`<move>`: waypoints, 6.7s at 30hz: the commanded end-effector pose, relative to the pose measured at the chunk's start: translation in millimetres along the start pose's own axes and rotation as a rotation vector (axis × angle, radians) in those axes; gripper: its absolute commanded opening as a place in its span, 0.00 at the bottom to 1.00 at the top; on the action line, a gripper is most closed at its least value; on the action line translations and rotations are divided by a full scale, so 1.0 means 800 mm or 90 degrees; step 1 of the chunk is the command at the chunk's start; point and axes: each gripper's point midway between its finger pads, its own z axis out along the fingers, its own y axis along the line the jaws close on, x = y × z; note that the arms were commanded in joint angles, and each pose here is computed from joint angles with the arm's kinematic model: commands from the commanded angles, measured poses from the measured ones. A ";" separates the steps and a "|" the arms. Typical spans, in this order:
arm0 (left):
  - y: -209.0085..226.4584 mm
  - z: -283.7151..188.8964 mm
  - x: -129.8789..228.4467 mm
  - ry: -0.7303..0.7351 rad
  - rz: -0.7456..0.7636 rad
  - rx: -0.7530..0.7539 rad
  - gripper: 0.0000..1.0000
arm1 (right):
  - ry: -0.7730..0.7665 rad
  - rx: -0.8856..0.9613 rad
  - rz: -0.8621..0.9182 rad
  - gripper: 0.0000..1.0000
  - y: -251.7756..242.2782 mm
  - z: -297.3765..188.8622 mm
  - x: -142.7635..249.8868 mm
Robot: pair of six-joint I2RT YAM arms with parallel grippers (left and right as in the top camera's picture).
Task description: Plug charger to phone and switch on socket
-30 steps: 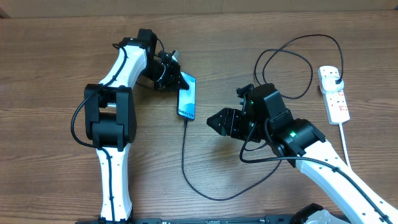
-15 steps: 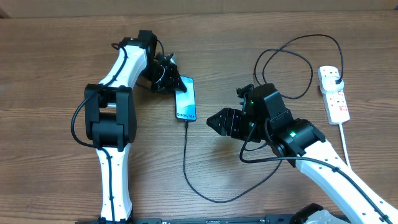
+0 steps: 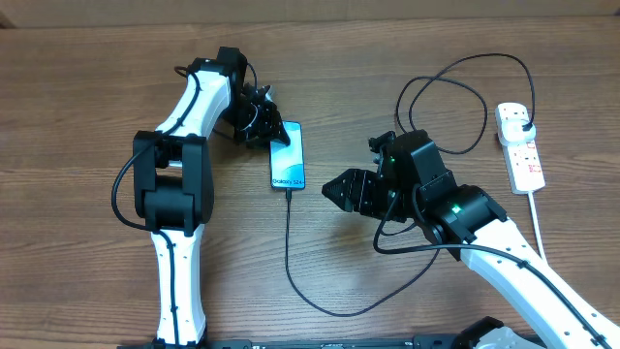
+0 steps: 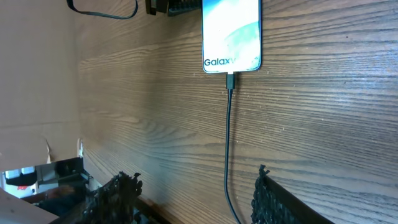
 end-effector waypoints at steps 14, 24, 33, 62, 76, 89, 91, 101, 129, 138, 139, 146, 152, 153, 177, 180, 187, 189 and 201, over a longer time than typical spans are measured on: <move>0.051 -0.003 0.006 0.004 -0.016 -0.149 0.47 | -0.006 0.005 -0.017 0.63 -0.001 -0.001 -0.004; 0.045 -0.084 -0.005 -0.059 -0.020 -0.223 0.44 | 0.004 0.021 -0.052 0.66 -0.009 -0.002 0.001; -0.084 -0.281 0.000 -0.303 0.084 -0.180 0.53 | -0.002 0.077 0.007 0.41 -0.051 -0.027 -0.015; -0.182 -0.423 0.101 -0.489 0.182 -0.110 1.00 | -0.413 0.043 0.275 0.04 -0.229 -0.318 -0.205; -0.182 -0.423 0.101 -0.489 0.182 -0.110 1.00 | -0.415 -0.042 0.463 0.04 -0.404 -0.309 -0.224; -0.182 -0.423 0.101 -0.489 0.182 -0.110 1.00 | -0.424 -0.095 0.522 0.04 -0.480 -0.271 -0.246; -0.182 -0.423 0.101 -0.489 0.182 -0.110 1.00 | -0.422 -0.096 0.519 0.04 -0.487 -0.264 -0.249; -0.182 -0.423 0.101 -0.489 0.182 -0.110 1.00 | -0.403 -0.102 0.517 0.04 -0.514 -0.225 -0.252; -0.182 -0.423 0.101 -0.489 0.182 -0.110 1.00 | -0.370 -0.010 0.505 0.04 -0.525 -0.179 -0.249; -0.182 -0.423 0.101 -0.489 0.182 -0.110 1.00 | -0.363 -0.011 0.502 0.04 -0.525 -0.168 -0.244; -0.182 -0.423 0.101 -0.489 0.182 -0.110 1.00 | -0.362 -0.011 0.504 0.04 -0.525 -0.167 -0.242; -0.182 -0.423 0.101 -0.489 0.182 -0.110 1.00 | -0.340 -0.017 0.506 0.04 -0.524 -0.157 -0.233; -0.182 -0.423 0.101 -0.489 0.182 -0.110 1.00 | -0.324 -0.014 0.512 0.04 -0.523 -0.153 -0.225; -0.182 -0.423 0.101 -0.489 0.182 -0.110 1.00 | -0.323 -0.014 0.513 0.04 -0.523 -0.152 -0.224; -0.182 -0.423 0.101 -0.489 0.182 -0.110 1.00 | -0.279 0.030 0.530 0.04 -0.522 -0.124 -0.202; -0.182 -0.423 0.101 -0.489 0.182 -0.110 1.00 | -0.272 0.030 0.533 0.04 -0.521 -0.119 -0.198; -0.182 -0.423 0.101 -0.489 0.182 -0.110 0.99 | -0.260 0.029 0.546 0.04 -0.520 -0.113 -0.187; -0.182 -0.423 0.101 -0.489 0.182 -0.110 1.00 | -0.256 0.029 0.550 0.04 -0.520 -0.110 -0.183; -0.182 -0.423 0.101 -0.489 0.182 -0.110 1.00 | -0.299 0.024 0.566 0.04 -0.535 -0.134 -0.191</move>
